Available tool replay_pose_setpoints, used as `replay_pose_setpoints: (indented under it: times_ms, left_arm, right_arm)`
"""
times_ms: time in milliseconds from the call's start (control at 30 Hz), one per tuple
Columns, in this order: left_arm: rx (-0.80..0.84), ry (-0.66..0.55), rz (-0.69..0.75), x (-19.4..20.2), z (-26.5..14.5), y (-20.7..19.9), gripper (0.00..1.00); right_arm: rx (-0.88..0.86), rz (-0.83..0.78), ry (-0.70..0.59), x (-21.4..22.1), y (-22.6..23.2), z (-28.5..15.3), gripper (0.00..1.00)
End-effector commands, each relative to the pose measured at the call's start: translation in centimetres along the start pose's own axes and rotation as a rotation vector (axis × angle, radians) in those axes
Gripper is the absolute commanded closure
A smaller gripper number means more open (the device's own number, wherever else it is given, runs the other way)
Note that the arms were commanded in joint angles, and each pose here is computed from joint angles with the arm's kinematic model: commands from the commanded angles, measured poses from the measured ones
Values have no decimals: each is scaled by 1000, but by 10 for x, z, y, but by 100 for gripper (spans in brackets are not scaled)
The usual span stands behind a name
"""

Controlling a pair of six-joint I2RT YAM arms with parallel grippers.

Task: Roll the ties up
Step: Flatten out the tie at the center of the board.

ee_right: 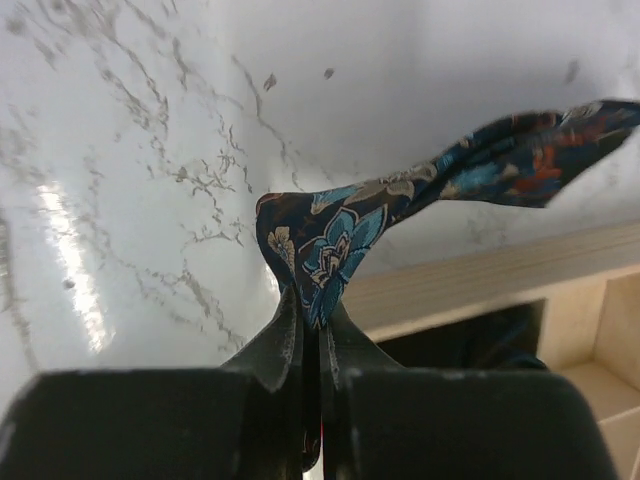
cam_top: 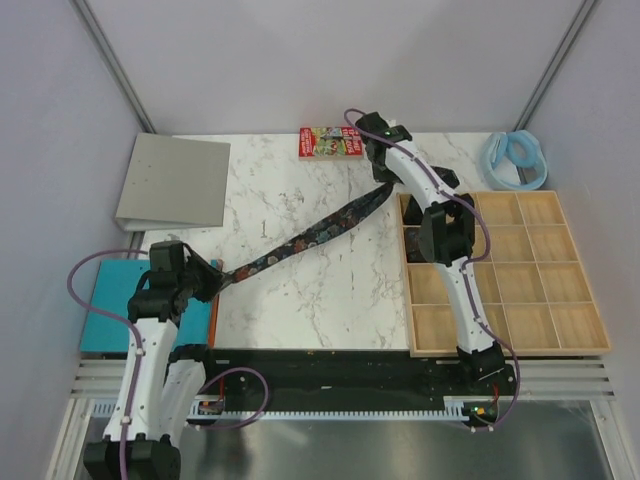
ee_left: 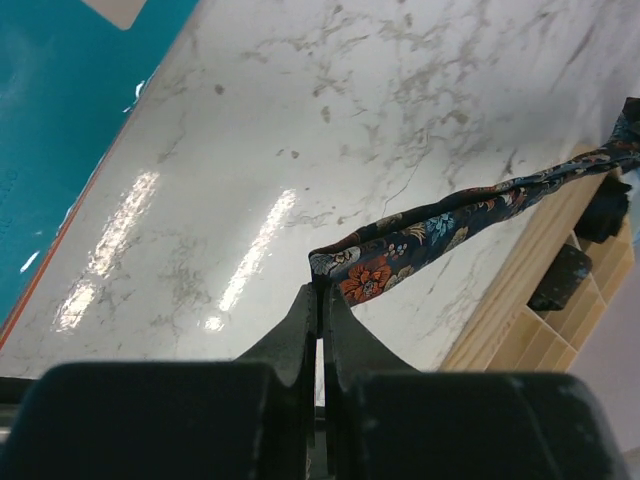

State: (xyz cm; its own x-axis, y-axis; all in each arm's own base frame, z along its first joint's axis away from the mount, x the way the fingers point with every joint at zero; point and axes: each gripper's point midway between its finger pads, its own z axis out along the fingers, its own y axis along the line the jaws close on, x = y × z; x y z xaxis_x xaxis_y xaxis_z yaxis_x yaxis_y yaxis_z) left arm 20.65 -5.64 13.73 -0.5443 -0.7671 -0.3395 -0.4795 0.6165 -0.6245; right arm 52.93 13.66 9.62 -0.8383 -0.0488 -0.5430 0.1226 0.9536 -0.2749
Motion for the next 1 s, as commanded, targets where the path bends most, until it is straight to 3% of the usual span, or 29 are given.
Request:
replay_pose_setpoints:
  times_ms: [0, 133, 233, 267, 300, 333, 500, 600, 700, 733, 767, 833, 900, 967]
  left_arm:
    - [-16, 48, 25, 1, 21, 5, 96]
    - [-31, 69, 21, 1, 35, 8, 96]
    - [-41, 84, 22, 0, 44, 9, 95]
    - [-39, 84, 22, 0, 45, 9, 94]
    - [-50, 90, 18, 0, 48, 11, 93]
    - [-53, 91, 14, 0, 49, 12, 92]
    - [-31, 92, -10, -1, 51, 6, 84]
    - [-18, 90, -11, -2, 50, 3, 69]
    - [-21, 88, -10, -1, 50, 4, 68]
    - [-26, 88, -16, -1, 50, 5, 70]
    - [-20, 82, -17, -1, 48, 4, 73]
    - [-17, 81, -25, 1, 47, 5, 75]
    - [-7, 74, -29, 2, 45, 5, 78]
    - [-1, 67, -25, 2, 44, 6, 85]
  right_arm:
    - [92, -156, 137, 45, 0, 46, 92]
    - [62, -124, 100, 37, 13, 55, 85]
    - [31, -71, 37, 19, 19, 51, 64]
    - [-10, -50, 17, 11, 25, 44, 31]
    - [-44, -29, -2, 4, 30, 40, 21]
    - [-79, -1, -37, -5, 36, 38, 3]
    - [-249, 138, -191, -60, 47, -18, 2]
    - [-290, 202, -236, -73, 38, -52, 2]
    - [-268, 263, -179, -44, 24, -60, 2]
    - [-235, 269, -105, -10, 23, -44, 2]
    - [-242, 297, -125, -9, 14, -61, 2]
    - [-234, 310, -85, 30, 11, -47, 6]
    - [-236, 335, -85, 49, 3, -53, 12]
    - [-239, 344, -62, 63, 0, -55, 28]
